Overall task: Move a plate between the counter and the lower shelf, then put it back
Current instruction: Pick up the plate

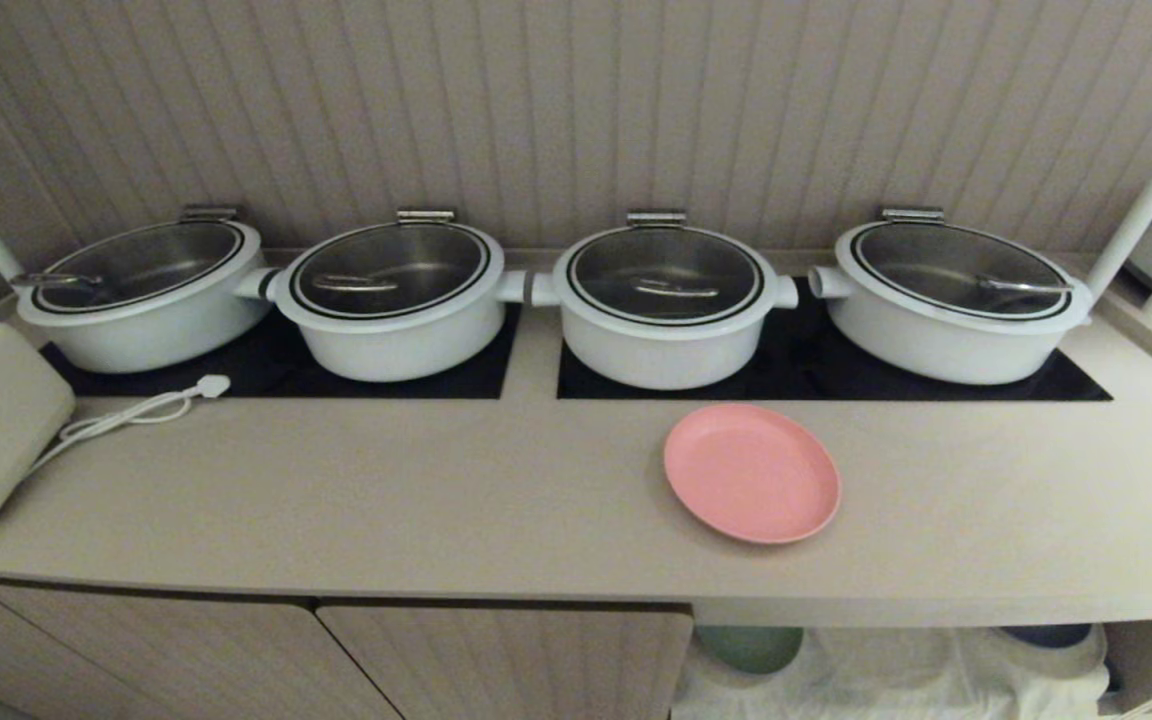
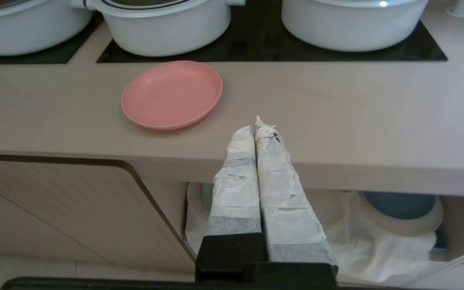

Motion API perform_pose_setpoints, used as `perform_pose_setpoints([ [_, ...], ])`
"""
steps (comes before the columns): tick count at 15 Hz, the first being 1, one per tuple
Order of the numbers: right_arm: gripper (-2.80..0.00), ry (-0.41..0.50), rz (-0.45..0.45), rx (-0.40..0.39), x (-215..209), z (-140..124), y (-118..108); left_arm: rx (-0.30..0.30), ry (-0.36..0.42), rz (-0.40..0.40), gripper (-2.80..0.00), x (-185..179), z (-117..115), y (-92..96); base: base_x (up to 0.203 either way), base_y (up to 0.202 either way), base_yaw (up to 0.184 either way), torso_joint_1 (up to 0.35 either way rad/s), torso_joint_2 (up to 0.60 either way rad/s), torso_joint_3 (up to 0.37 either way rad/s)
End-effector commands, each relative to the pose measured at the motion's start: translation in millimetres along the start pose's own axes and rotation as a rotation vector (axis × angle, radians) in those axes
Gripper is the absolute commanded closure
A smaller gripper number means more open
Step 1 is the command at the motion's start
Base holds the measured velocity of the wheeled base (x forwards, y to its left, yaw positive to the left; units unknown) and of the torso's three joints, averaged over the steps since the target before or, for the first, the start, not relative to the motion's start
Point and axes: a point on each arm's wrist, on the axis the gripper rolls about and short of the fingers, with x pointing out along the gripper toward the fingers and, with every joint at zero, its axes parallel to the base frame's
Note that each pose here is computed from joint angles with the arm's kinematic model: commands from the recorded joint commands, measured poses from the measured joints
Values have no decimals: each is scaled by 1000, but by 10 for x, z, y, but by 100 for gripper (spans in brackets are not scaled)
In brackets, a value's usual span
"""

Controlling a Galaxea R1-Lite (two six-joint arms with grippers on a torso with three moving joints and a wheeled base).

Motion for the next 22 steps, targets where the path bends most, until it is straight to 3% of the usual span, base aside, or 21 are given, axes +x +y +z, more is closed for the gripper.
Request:
perform_pose_setpoints([
  [1,0,100,0,-7,247,248,-5,0,0,0,0,0,-1,0,0,0,0,0,0,0],
  [4,0,189,7,-35,537,534,-9,0,0,0,0,0,-1,0,0,0,0,0,0,0],
  [9,0,352,38,-13,1033,911,-17,0,0,0,0,0,-1,0,0,0,0,0,0,0],
  [19,0,714,-23,214,1537,1116,-30,0,0,0,0,0,-1,0,0,0,0,0,0,0],
  [22,0,852,-12,276,1809,1160,70,0,0,0,0,0,-1,0,0,0,0,0,0,0],
])
